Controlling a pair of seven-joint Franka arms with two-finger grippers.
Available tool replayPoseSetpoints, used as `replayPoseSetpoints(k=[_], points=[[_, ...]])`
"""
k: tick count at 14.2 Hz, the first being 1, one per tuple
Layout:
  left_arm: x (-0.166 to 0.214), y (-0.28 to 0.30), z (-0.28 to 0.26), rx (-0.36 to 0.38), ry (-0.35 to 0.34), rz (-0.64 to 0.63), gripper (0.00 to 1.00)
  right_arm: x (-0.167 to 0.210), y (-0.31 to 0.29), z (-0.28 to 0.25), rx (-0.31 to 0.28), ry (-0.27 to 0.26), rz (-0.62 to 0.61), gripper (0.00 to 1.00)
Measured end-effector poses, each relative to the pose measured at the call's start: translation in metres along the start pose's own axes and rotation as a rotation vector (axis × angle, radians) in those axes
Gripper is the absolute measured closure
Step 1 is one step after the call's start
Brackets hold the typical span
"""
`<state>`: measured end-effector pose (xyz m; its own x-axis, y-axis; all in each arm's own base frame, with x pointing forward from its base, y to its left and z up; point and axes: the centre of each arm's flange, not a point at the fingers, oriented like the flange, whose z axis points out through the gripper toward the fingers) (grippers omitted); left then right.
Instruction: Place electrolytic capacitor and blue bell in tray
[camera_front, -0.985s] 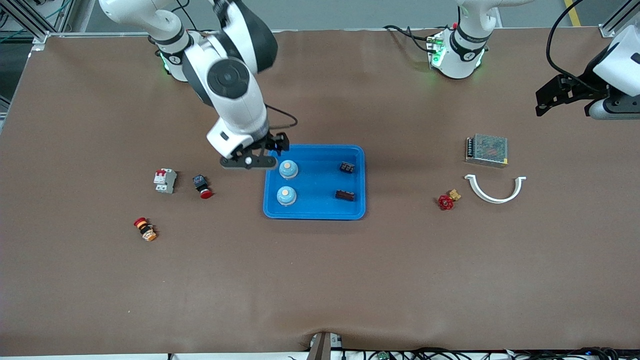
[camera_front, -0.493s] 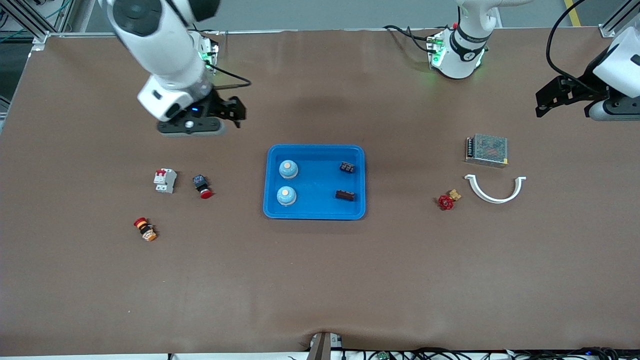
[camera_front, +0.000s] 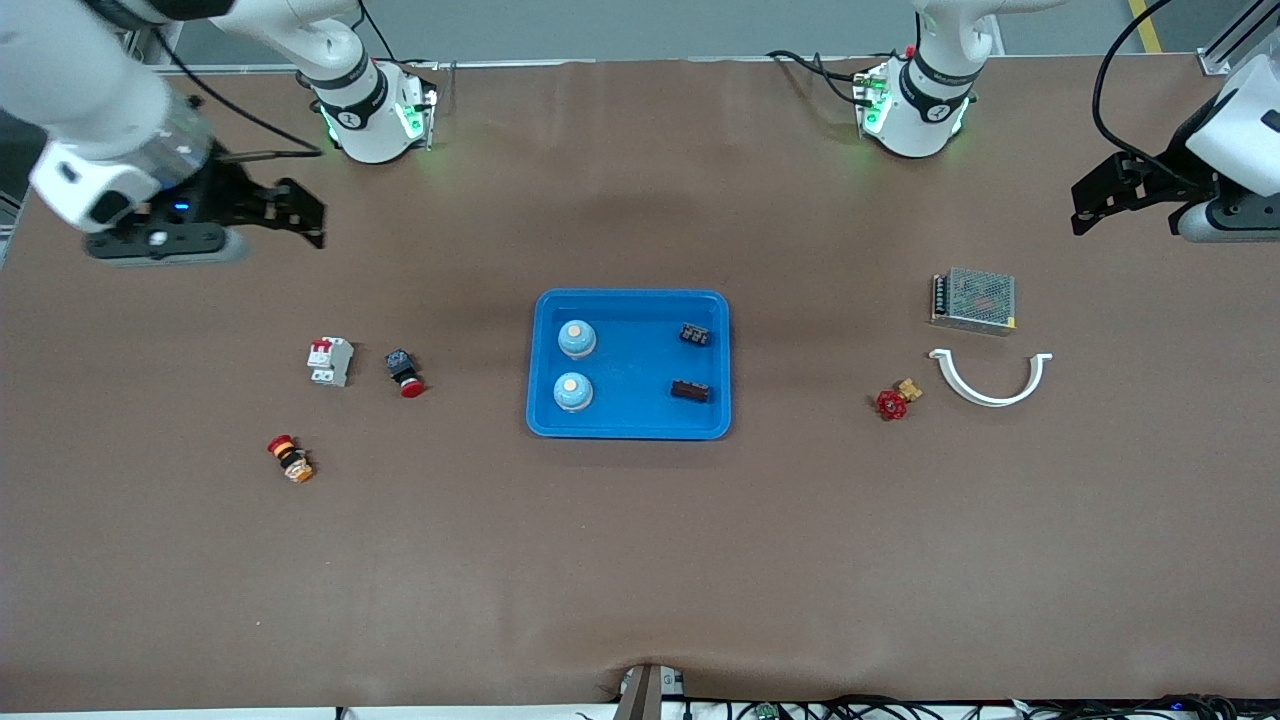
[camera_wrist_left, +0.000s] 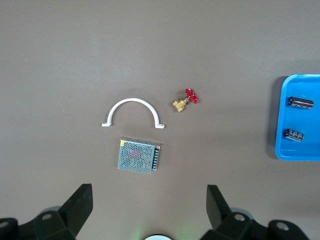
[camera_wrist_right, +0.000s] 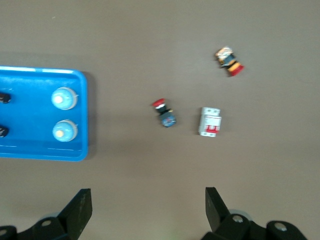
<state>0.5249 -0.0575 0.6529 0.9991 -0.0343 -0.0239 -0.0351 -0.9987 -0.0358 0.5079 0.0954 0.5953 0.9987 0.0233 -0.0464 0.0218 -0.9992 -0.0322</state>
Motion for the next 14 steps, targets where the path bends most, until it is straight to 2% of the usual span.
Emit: replayPoseSetpoints(k=[3, 7, 14], points=[[0.000, 0.000, 0.000, 0.000, 0.000, 0.000, 0.00, 0.003, 0.052, -0.006, 0.005, 0.010, 0.028, 0.00], [0.000, 0.000, 0.000, 0.000, -0.001, 0.000, 0.00, 0.004, 0.089, -0.010, -0.007, 0.025, 0.031, 0.00], [0.000, 0.000, 0.000, 0.000, -0.001, -0.001, 0.00, 0.007, 0.103, -0.049, -0.037, 0.124, 0.040, 0.00]])
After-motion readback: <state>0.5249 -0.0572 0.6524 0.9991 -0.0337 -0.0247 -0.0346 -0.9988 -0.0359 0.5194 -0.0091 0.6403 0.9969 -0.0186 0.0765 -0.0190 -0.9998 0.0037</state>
